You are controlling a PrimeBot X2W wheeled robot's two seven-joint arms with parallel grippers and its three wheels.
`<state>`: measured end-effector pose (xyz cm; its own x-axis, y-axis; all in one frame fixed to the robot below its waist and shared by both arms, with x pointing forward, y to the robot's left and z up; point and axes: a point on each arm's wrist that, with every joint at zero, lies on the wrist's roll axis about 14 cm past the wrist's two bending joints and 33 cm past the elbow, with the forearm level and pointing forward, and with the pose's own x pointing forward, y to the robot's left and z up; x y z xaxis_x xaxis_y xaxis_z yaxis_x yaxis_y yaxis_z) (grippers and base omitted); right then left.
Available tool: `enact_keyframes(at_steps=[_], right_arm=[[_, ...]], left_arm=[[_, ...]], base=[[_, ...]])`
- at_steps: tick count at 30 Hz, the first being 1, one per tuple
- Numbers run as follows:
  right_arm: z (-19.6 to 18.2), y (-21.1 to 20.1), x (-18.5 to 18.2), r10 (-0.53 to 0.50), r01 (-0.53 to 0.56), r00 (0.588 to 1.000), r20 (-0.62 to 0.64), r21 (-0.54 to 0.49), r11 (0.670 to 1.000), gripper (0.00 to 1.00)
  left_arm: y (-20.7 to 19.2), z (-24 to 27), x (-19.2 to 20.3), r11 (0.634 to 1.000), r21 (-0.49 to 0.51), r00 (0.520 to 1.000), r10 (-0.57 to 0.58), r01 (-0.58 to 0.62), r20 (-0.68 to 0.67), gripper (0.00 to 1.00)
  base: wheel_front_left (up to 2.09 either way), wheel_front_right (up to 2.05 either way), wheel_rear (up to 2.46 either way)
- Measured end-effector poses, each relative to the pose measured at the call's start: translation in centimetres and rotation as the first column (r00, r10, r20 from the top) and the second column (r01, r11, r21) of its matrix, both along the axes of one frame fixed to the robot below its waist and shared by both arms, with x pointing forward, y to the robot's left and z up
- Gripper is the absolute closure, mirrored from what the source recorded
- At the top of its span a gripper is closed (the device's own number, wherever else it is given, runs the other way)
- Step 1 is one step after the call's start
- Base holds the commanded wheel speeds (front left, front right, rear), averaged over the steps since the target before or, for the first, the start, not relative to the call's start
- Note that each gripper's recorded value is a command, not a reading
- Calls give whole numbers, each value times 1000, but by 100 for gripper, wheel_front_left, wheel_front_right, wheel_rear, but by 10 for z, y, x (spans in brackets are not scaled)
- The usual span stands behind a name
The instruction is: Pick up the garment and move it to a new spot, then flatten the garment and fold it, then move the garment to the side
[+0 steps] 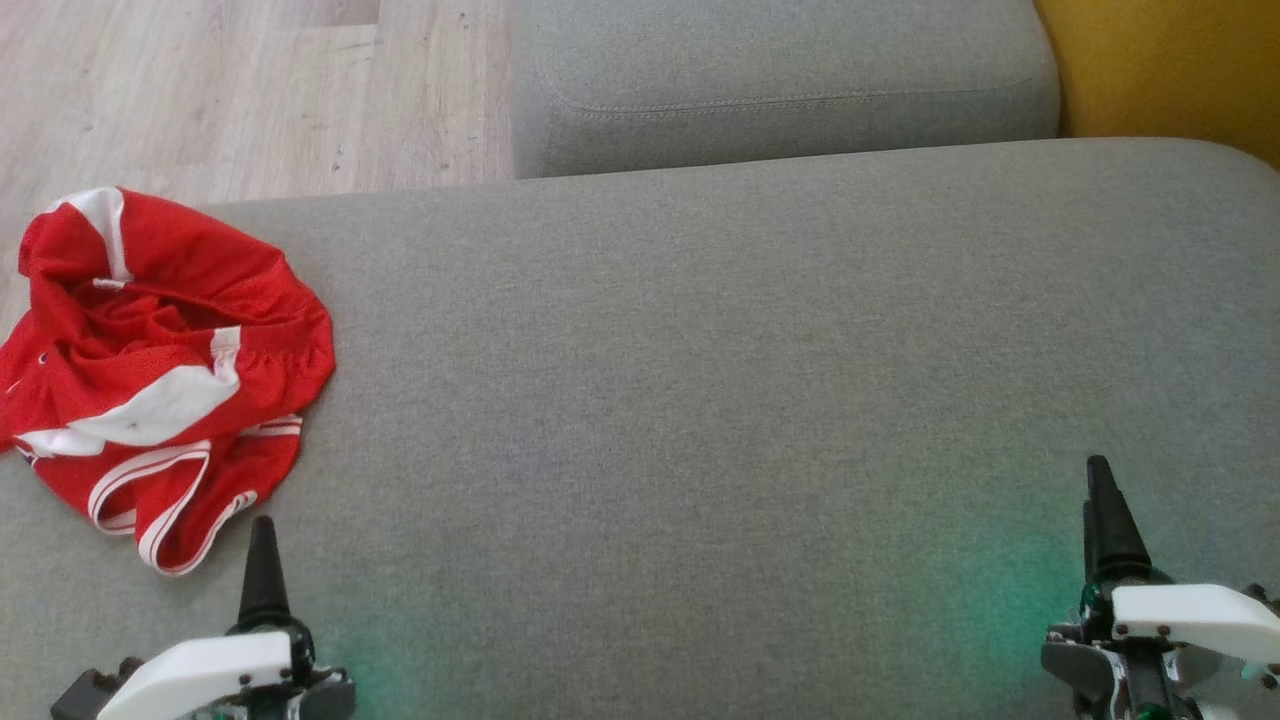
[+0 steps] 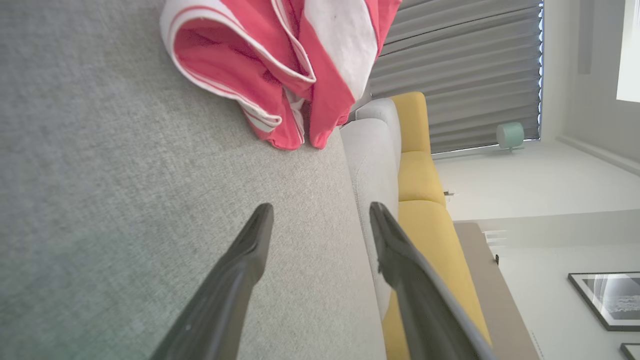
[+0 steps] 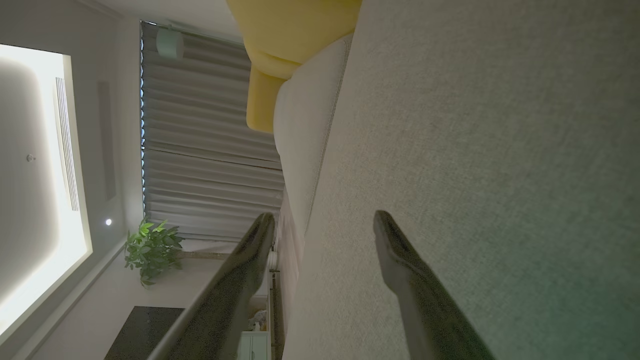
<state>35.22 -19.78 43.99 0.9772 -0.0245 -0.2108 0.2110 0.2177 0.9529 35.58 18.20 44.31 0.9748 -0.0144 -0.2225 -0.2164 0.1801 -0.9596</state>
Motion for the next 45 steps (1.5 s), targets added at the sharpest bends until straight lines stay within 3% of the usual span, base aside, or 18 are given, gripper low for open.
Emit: enact_keyframes(at_steps=[22,37,45], right_arm=[[12,14,5,90,-78,996,26,-294,953,0],[21,23,8,147,-111,988,43,-459,881,0],[28,28,9,176,-115,983,59,-549,828,0]], left_arm=[[-14,12,5,948,311,997,-75,70,7,0],[-20,22,8,878,471,994,-105,81,25,0],[-22,30,9,825,561,993,-113,70,42,0]], base=[[0,0,0],[0,0,0],[0,0,0]])
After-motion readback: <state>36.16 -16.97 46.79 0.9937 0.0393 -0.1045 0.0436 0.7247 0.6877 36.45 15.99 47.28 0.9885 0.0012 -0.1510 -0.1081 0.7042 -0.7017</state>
